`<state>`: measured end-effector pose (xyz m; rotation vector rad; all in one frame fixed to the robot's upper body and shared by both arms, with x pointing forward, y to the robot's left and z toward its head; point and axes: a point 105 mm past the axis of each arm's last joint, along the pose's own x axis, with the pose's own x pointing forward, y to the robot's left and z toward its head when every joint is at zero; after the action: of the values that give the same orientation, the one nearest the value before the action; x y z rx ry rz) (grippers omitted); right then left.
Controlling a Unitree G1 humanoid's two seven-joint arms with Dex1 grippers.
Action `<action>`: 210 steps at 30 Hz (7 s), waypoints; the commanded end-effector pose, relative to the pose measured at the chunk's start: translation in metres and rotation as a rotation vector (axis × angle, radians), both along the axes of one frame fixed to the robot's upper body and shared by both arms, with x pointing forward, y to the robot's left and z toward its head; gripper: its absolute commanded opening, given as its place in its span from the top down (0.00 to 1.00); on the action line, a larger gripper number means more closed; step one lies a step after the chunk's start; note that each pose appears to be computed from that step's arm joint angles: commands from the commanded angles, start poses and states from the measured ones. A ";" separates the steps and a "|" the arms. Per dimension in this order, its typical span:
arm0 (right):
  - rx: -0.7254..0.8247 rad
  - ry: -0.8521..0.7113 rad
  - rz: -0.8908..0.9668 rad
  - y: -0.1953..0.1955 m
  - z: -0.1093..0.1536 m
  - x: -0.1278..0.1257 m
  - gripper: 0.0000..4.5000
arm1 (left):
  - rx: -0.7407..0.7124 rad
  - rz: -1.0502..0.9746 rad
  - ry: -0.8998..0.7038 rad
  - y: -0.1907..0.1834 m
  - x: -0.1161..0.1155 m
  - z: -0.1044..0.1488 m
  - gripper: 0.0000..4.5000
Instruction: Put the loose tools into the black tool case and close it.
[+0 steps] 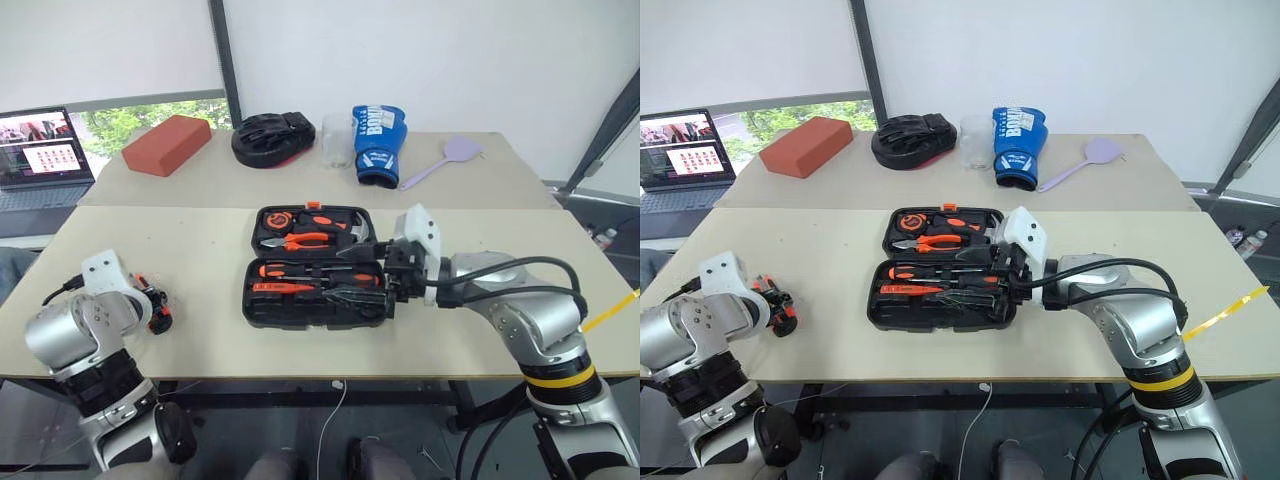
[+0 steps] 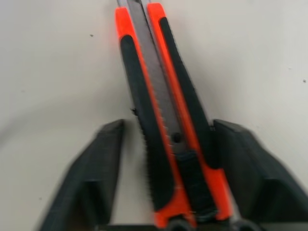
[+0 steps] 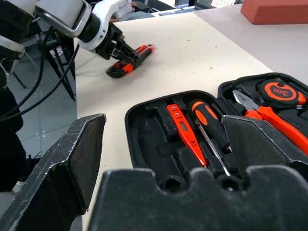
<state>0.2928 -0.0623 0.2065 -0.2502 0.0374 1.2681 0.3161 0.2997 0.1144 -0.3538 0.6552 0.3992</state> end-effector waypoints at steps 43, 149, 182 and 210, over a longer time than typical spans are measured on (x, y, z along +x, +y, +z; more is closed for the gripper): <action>-0.022 0.019 -0.263 -0.043 -0.011 -0.028 0.00 | 0.279 -2.229 -0.002 -0.187 0.036 0.029 0.64; -0.332 0.174 -0.158 -0.051 -0.069 0.005 0.62 | 0.071 -2.009 -0.574 -0.188 -0.031 0.101 0.00; -0.363 -0.042 -0.243 -0.087 -0.066 0.086 1.00 | 0.298 -1.490 -0.386 -0.102 0.032 0.016 0.99; -0.370 -0.073 -0.227 -0.090 -0.070 0.091 1.00 | 0.281 -1.664 -0.391 -0.119 0.027 0.023 0.99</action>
<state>0.3973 -0.1683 0.1185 -0.5976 0.3174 0.9030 0.3444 0.1898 0.1228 0.4115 0.3822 -1.0932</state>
